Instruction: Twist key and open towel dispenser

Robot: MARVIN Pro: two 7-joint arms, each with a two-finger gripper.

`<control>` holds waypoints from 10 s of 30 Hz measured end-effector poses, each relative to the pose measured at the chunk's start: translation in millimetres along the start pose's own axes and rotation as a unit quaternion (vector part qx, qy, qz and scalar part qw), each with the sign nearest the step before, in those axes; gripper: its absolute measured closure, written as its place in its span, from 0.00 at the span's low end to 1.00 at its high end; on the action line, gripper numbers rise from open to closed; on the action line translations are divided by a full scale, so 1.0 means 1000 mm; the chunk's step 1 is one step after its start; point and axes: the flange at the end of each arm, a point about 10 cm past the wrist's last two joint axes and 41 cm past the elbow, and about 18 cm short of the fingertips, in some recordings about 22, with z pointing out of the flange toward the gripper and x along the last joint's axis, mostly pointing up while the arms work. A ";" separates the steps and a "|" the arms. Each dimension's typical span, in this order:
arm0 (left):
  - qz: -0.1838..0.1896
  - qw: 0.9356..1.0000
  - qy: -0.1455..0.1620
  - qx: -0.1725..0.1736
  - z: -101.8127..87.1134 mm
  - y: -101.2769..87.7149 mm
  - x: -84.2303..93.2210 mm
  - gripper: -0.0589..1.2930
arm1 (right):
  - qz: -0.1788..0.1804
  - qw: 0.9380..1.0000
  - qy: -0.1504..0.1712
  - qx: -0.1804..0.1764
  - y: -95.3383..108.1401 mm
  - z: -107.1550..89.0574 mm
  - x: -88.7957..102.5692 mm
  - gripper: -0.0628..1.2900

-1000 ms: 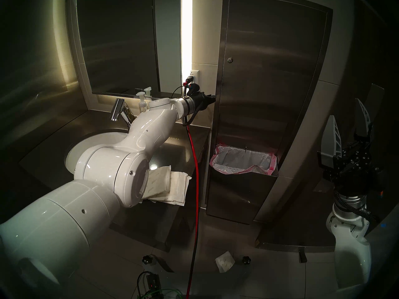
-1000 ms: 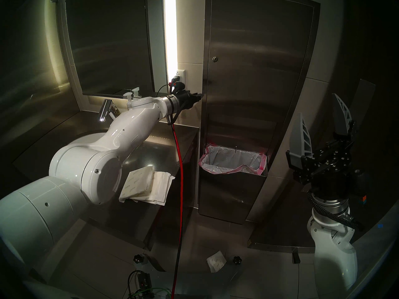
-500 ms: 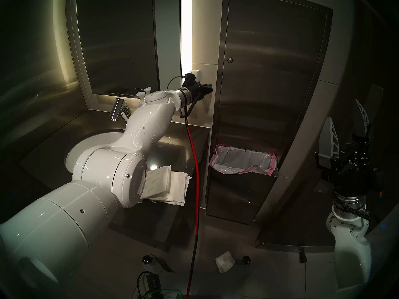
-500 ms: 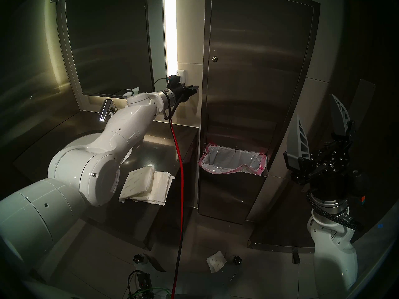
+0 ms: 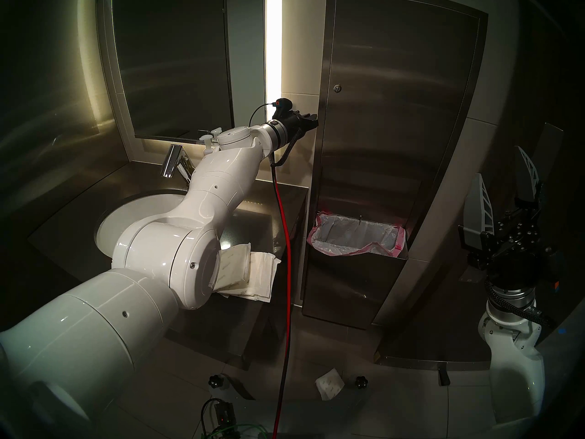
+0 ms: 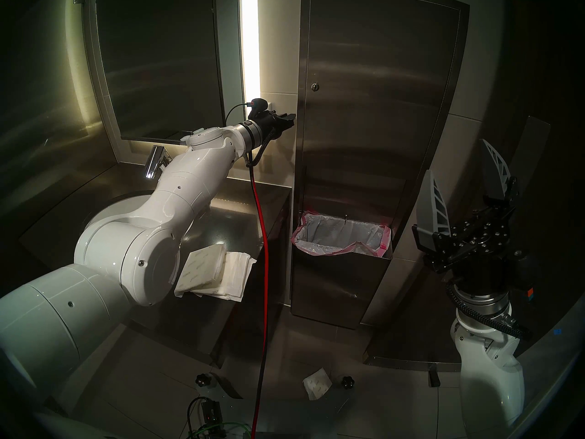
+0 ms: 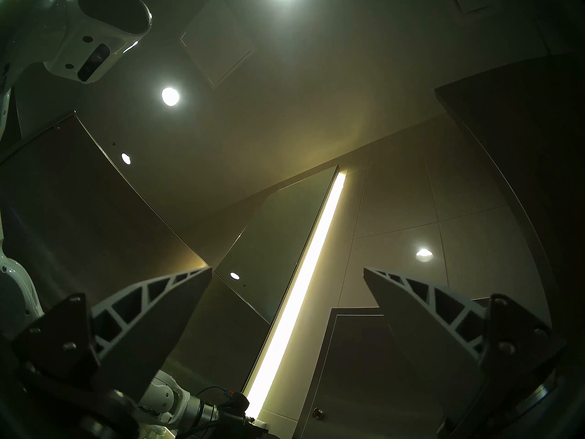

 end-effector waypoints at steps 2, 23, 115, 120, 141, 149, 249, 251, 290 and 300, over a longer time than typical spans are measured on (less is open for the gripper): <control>0.001 1.000 0.002 0.001 0.000 0.001 0.002 0.97 | 0.000 1.000 0.000 0.000 0.000 0.000 0.000 0.03; 0.075 0.995 0.057 0.014 -0.001 0.021 0.049 0.97 | -0.004 1.000 -0.004 0.009 -0.002 0.000 -0.001 0.03; 0.147 0.973 0.074 0.162 -0.204 0.183 0.007 0.97 | 0.008 1.000 0.010 -0.017 0.003 0.001 0.002 0.03; 0.139 0.972 0.064 0.177 -0.220 0.194 0.001 0.97 | 0.007 1.000 0.012 -0.017 0.003 0.001 0.002 0.03; 0.142 0.954 -0.030 0.261 -0.269 0.209 -0.040 0.97 | 0.008 0.995 0.103 -0.013 0.011 0.050 -0.002 0.03; 0.150 0.945 -0.062 0.283 -0.277 0.207 -0.055 0.97 | 0.026 0.993 0.118 -0.016 0.012 0.065 -0.018 0.03; 0.220 0.886 -0.041 0.406 -0.301 0.210 -0.068 0.97 | -0.032 0.996 0.076 0.046 -0.006 0.208 -0.199 0.03; 0.219 0.885 -0.039 0.408 -0.301 0.210 -0.068 0.97 | -0.032 0.996 0.071 0.043 -0.006 0.211 -0.203 0.03; 0.194 0.880 -0.014 0.433 -0.305 0.212 -0.067 0.97 | -0.062 0.998 0.002 0.025 -0.019 0.247 -0.232 0.03; 0.188 0.879 -0.010 0.438 -0.306 0.212 -0.067 0.97 | -0.063 0.997 -0.034 0.016 -0.029 0.235 -0.242 0.03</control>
